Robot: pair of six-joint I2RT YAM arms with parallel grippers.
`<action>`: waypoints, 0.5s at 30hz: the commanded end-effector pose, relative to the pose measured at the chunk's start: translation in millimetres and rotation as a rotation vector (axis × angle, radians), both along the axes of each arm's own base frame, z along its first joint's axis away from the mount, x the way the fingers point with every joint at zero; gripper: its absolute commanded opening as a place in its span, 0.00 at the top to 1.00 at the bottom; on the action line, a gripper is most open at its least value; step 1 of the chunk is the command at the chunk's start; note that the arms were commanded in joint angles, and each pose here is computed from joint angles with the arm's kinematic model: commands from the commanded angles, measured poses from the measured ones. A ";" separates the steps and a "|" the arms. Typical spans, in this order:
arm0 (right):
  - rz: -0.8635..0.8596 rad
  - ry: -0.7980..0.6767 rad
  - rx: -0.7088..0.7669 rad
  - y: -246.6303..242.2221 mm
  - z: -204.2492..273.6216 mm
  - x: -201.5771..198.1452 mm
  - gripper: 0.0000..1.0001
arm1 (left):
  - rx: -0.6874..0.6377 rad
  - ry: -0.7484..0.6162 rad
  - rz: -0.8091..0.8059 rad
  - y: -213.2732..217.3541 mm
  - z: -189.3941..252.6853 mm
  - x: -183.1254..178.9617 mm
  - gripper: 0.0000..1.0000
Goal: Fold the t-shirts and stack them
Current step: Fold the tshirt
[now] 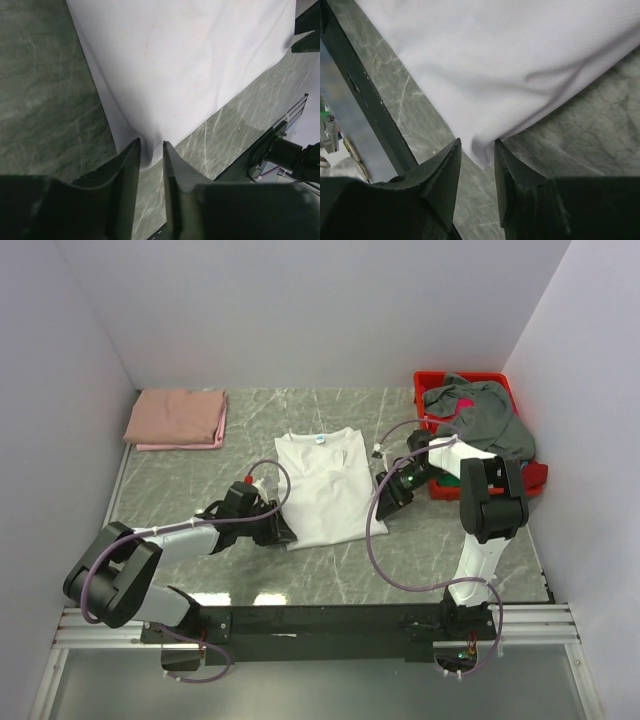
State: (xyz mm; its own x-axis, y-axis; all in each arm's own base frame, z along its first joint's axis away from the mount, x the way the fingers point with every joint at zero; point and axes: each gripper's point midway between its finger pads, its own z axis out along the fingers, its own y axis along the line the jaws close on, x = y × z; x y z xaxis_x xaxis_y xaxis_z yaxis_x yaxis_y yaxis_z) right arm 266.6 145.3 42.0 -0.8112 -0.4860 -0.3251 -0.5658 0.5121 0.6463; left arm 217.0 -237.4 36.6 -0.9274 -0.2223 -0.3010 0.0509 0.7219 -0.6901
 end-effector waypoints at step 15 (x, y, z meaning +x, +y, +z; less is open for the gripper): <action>-0.082 -0.366 -0.114 -9.7 49.5 113.9 0.52 | 0.209 -0.356 0.072 36.2 77.4 87.1 0.43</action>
State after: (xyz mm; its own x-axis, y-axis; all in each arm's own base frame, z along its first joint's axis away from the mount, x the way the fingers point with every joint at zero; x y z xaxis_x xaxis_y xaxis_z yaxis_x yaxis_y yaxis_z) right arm 342.7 133.5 58.0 -0.7708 -0.4642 -0.4364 -0.6323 0.6415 0.4345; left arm 276.2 -215.9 97.2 -0.8070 -0.2352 -0.5418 0.1541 0.8017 -0.5775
